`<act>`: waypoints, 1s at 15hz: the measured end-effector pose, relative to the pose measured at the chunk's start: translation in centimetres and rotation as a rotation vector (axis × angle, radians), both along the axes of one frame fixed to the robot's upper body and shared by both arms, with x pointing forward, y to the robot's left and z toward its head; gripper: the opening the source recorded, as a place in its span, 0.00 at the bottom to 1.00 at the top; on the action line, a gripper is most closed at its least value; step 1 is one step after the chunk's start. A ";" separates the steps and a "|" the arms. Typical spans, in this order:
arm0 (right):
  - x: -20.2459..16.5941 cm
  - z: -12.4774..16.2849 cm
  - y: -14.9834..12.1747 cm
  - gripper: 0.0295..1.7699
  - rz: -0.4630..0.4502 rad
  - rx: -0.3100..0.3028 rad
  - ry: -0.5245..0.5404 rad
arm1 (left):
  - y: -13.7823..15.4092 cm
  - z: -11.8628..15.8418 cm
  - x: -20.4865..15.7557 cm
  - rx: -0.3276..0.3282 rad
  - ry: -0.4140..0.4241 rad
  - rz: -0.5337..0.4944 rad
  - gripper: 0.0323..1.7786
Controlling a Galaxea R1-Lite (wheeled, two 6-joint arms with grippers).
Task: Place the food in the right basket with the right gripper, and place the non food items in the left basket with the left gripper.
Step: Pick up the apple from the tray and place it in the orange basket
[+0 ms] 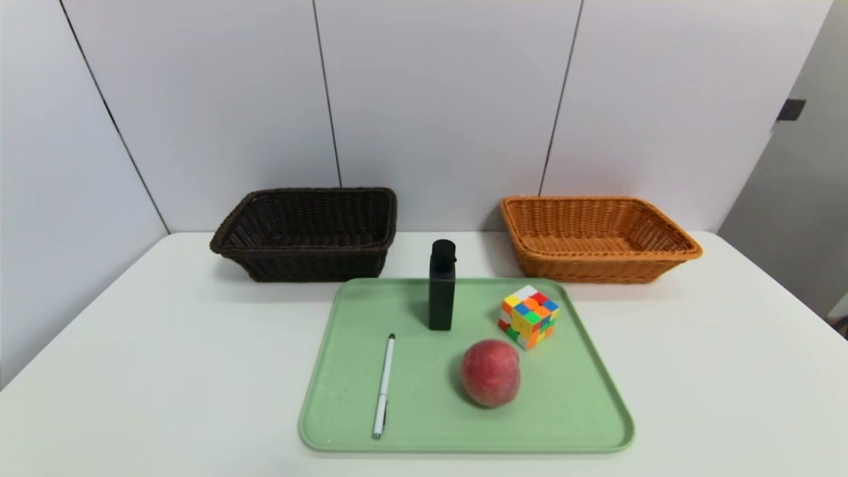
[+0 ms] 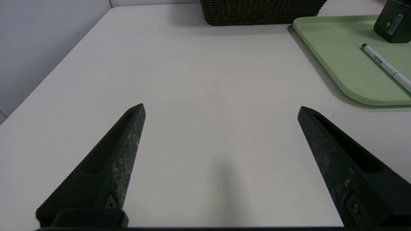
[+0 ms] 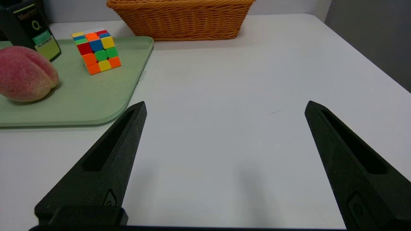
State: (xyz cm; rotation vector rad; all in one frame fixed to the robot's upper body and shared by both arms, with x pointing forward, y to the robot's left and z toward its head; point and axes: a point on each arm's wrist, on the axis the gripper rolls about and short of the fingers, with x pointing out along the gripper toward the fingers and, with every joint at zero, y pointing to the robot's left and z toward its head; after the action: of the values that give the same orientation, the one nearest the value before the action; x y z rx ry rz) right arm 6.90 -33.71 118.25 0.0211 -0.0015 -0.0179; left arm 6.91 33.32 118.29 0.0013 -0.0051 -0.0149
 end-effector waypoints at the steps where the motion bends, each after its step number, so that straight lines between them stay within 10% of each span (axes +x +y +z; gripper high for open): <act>1: 0.0 0.0 0.0 0.96 0.001 -0.004 -0.001 | 0.0 0.0 0.0 -0.001 0.000 0.000 0.95; 10: -0.3 0.8 0.0 0.96 0.020 -0.036 -0.010 | 0.0 1.5 -0.7 -0.007 -0.009 -0.010 0.95; 15: -2.3 8.6 0.2 0.96 0.098 -0.034 -0.040 | 0.0 6.8 -3.4 -0.007 0.041 -0.025 0.95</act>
State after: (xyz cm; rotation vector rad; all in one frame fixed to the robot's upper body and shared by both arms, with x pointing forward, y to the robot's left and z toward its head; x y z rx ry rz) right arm 4.61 -33.50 126.83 -0.0122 -0.0404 0.0802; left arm 3.49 33.27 125.07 -0.0058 0.0358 -0.0397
